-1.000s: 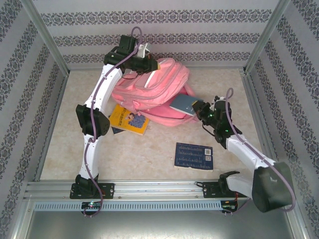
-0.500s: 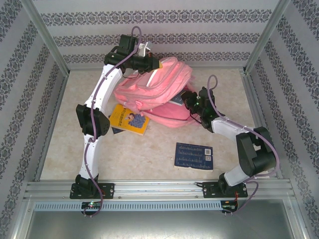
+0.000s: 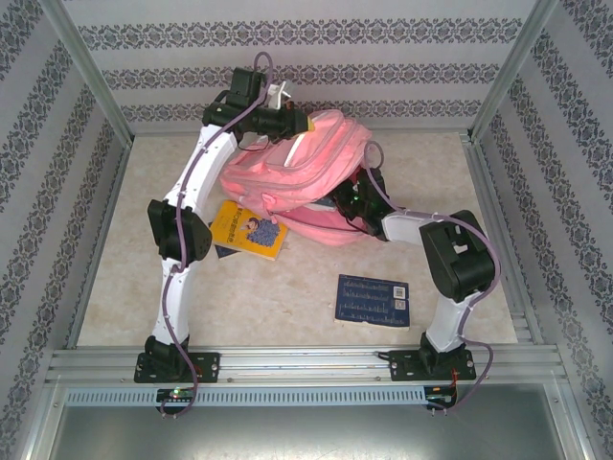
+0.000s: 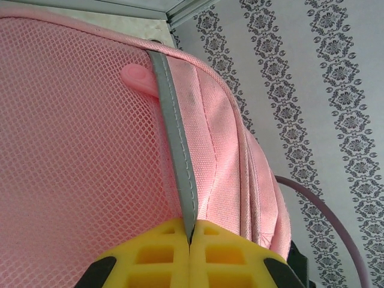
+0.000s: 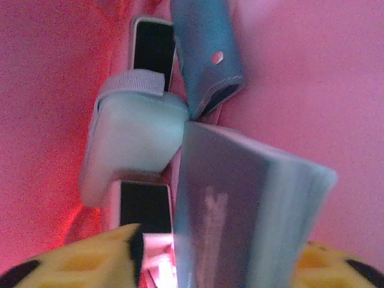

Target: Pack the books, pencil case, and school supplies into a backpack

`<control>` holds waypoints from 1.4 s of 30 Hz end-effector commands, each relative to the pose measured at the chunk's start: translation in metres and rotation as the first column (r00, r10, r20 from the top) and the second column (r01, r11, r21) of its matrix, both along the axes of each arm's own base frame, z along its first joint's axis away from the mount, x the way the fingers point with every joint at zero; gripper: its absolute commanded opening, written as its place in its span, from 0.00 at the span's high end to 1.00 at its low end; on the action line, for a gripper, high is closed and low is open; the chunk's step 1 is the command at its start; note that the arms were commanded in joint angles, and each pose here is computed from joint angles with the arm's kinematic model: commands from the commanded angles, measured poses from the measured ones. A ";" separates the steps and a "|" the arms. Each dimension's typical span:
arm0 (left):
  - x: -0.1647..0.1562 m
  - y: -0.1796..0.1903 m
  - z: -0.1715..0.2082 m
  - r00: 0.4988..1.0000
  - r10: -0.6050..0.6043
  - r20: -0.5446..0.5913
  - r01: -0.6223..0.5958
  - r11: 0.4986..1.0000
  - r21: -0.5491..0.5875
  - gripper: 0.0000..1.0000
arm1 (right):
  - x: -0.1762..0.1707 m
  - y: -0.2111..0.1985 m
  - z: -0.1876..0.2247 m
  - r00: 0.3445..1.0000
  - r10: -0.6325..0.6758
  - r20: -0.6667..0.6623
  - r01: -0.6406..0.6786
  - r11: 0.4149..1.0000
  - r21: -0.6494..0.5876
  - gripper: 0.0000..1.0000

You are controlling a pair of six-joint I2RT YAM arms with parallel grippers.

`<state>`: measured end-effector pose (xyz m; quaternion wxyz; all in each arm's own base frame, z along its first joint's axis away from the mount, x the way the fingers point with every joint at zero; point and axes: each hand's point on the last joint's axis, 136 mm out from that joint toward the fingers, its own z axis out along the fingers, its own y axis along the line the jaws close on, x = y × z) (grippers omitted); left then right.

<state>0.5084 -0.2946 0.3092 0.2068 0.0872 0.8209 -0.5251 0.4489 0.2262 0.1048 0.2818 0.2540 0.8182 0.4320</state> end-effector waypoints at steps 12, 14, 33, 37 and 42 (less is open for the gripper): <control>0.003 -0.040 -0.051 0.997 -0.081 0.011 0.081 0.996 0.025 1.00 | -0.132 -0.094 0.017 0.997 -0.021 -0.078 -0.007 0.938 -0.347 0.25; -0.004 -0.051 -0.064 0.995 -0.098 -0.002 0.098 0.994 0.048 1.00 | -0.156 -0.110 0.008 0.988 -0.077 -0.133 0.027 0.937 -0.349 0.30; -0.101 -0.080 -0.083 0.994 -0.105 0.009 0.101 0.972 0.211 0.46 | -0.301 -0.173 -0.053 0.787 -0.318 -0.528 -0.187 0.693 -0.696 1.00; -0.134 -0.083 -0.095 0.990 -0.141 0.007 0.135 0.959 0.248 0.43 | -0.282 -0.164 -0.068 0.809 -0.288 -0.512 -0.171 0.719 -0.674 1.00; -0.169 -0.081 -0.116 0.985 -0.173 -0.031 0.175 0.950 0.258 0.41 | -0.255 -0.162 -0.083 0.820 -0.260 -0.510 -0.200 0.704 -0.681 1.00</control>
